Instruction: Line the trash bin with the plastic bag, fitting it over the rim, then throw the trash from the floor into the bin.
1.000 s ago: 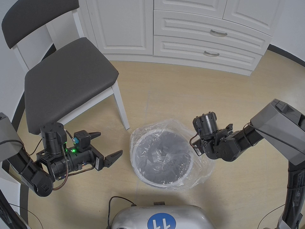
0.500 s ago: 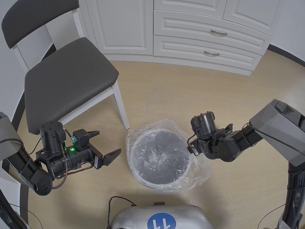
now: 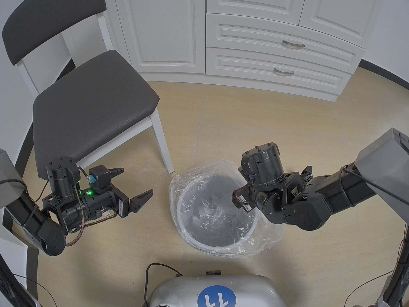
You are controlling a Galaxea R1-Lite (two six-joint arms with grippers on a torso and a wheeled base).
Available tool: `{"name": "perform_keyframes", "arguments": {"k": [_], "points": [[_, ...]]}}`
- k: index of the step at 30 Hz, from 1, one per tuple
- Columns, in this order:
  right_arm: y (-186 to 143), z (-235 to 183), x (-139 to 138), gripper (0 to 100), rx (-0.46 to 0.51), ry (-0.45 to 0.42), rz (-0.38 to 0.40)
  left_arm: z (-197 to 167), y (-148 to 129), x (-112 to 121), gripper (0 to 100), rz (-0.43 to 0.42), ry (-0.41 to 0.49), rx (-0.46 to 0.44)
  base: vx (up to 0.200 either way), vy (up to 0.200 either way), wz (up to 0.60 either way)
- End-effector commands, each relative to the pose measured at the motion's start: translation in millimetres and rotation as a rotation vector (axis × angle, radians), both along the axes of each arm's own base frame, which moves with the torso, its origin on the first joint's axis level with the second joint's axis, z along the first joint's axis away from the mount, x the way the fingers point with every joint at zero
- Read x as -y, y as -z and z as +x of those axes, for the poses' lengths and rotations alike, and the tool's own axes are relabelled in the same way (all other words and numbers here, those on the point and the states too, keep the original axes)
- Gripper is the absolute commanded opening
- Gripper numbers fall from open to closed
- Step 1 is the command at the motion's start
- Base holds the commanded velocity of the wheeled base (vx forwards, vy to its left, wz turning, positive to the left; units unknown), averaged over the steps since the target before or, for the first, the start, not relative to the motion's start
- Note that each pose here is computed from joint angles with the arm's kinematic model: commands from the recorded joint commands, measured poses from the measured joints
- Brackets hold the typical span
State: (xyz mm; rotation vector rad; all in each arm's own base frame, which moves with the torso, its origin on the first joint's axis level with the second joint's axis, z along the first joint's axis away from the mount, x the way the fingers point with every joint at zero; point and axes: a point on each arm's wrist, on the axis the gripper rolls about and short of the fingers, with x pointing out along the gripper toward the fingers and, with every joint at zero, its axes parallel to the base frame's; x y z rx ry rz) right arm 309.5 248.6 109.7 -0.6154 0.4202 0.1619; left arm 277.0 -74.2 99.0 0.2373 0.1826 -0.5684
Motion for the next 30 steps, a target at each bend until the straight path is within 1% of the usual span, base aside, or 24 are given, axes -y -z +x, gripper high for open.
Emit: {"name": "perform_keyframes", "arguments": {"k": [1,3,5,6,7,9,10,12,13,14,17,22,24,26,30], "points": [[6.8,-5.3,-8.9,100,-0.011,-0.026,-0.008,1.5,2.7,0.7,100,0.002,0.002,-0.008,0.000,0.000,0.00],[14.4,-10.5,-15.8,100,-0.027,-0.048,-0.024,3.9,5.8,0.0,100,0.003,0.001,-0.017,0.000,0.000,0.00],[26.4,-15.4,-22.1,100,-0.052,-0.070,-0.050,8.9,3.4,-2.5,100,-0.004,-0.011,-0.006,0.000,0.000,0.00],[26.4,-15.4,-22.1,100,-0.052,-0.070,-0.050,8.9,3.4,-2.5,100,-0.004,-0.011,-0.006,0.000,0.000,0.00],[38.4,-16.5,-26.2,100,-0.074,-0.082,-0.077,11.3,1.1,-9.2,100,-0.009,-0.028,0.004,0.000,0.000,0.00],[48.2,-14.9,-27.8,100,-0.091,-0.084,-0.096,10.9,0.2,-11.6,100,-0.014,-0.018,0.004,0.000,0.000,0.00],[59.9,-12.3,-30.4,100,-0.108,-0.085,-0.116,10.7,-0.8,-12.6,100,-0.020,-0.004,0.005,0.000,0.000,0.00],[72.7,-6.0,-31.3,100,-0.124,-0.076,-0.132,10.3,-0.9,-13.0,100,-0.021,-0.002,0.005,0.000,0.000,0.00],[72.7,-6.0,-31.3,100,-0.124,-0.076,-0.132,10.3,-0.9,-13.0,100,-0.021,-0.002,0.005,0.000,0.000,0.00],[83.8,0.6,-32.4,100,-0.137,-0.066,-0.141,10.3,-0.9,-13.0,100,-0.021,-0.002,0.005,0.000,0.000,0.00],[95.9,13.2,-25.4,100,-0.150,-0.032,-0.164,10.0,-0.8,-12.7,100,-0.020,-0.001,0.006,0.000,0.000,0.00],[98.7,18.4,-11.8,100,-0.153,0.013,-0.220,9.7,-0.5,-12.7,100,-0.019,-0.001,0.005,0.000,0.000,0.00],[98.8,15.4,-2.3,100,-0.164,0.026,-0.263,9.6,-0.5,-12.3,100,-0.018,0.001,0.005,0.000,0.000,0.00],[98.7,14.6,0.9,100,-0.168,0.029,-0.278,9.8,0.0,-12.2,100,-0.018,0.001,0.004,0.000,0.000,0.00],[95.2,15.7,0.9,100,-0.159,0.037,-0.264,9.7,0.6,-11.3,100,-0.017,0.004,0.001,0.000,0.000,0.00]]}}
